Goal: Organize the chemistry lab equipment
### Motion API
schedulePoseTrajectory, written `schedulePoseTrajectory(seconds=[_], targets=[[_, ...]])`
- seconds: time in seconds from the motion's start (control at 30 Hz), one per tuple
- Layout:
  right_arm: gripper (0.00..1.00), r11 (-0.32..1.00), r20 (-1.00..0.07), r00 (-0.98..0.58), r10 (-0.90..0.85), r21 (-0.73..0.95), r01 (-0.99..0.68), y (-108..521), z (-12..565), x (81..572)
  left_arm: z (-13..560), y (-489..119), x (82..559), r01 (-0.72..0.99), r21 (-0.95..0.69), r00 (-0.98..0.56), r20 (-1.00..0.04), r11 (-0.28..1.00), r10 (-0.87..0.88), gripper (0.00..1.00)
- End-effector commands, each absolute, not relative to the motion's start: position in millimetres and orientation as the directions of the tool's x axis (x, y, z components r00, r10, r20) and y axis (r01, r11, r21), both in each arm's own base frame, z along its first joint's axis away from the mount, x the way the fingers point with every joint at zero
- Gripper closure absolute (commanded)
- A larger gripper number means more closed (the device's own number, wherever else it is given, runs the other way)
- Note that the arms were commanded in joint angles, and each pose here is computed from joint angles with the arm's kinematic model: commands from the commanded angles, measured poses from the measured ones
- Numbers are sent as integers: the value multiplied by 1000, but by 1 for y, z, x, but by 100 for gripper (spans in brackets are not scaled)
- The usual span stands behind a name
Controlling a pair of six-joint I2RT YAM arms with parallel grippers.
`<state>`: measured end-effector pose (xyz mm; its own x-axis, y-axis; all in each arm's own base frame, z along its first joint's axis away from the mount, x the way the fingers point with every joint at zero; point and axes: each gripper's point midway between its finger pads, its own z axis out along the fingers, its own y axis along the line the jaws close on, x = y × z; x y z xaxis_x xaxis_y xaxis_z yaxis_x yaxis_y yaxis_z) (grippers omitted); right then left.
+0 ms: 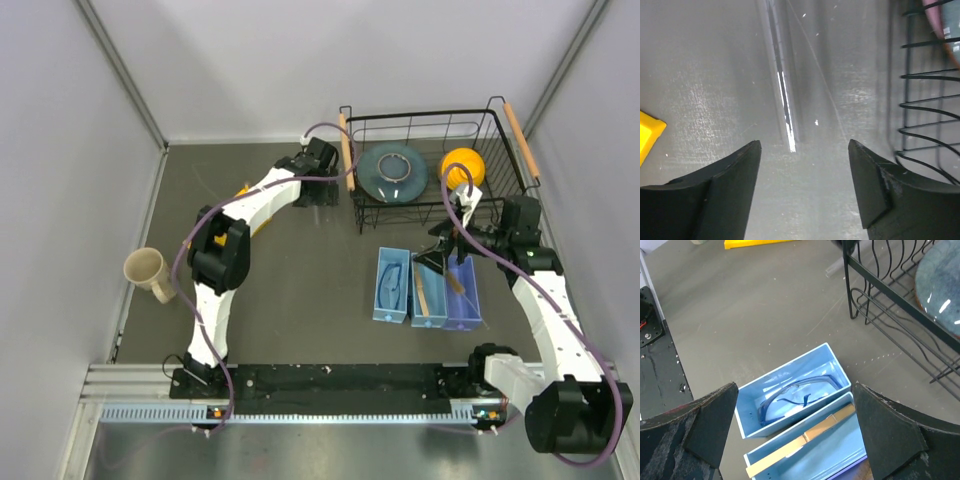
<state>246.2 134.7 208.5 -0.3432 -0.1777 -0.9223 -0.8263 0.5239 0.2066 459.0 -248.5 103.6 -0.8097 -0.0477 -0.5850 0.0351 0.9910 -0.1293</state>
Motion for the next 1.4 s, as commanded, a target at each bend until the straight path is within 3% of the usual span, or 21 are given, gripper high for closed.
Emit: schedulePoseTrajectory(seconds=[0.0,0.13,0.47,0.83,0.87,1.1,1.37], targets=[[1,472,-961,-230,-156,132,-872,142,232,248,100,-236,470,-5,-99,-819,-570,995,-61,28],[1,482,-957,-243,-157,140,-865,140,231,251,82,-241,471,6,-105,-846,-531,994,-51,38],[1,481,-954,-257,-154,155,-863,141,228,251,42,-232,471,-13,-50,-892,-450,999,-35,53],[1,446,-958,-241,-157,149,-883,144,225,245,42,-223,456,-1,-55,-911,-413,999,-23,85],[1,432,-958,-241,-155,153,-889,145,223,242,46,-222,455,-1,-58,-907,-421,998,-25,90],[1,320,-964,-233,-128,182,-930,155,222,223,108,-210,425,28,-158,-831,-553,987,-65,93],[4,256,-956,-264,-131,225,-940,167,242,215,174,-213,335,218,-410,-742,-659,885,-122,94]])
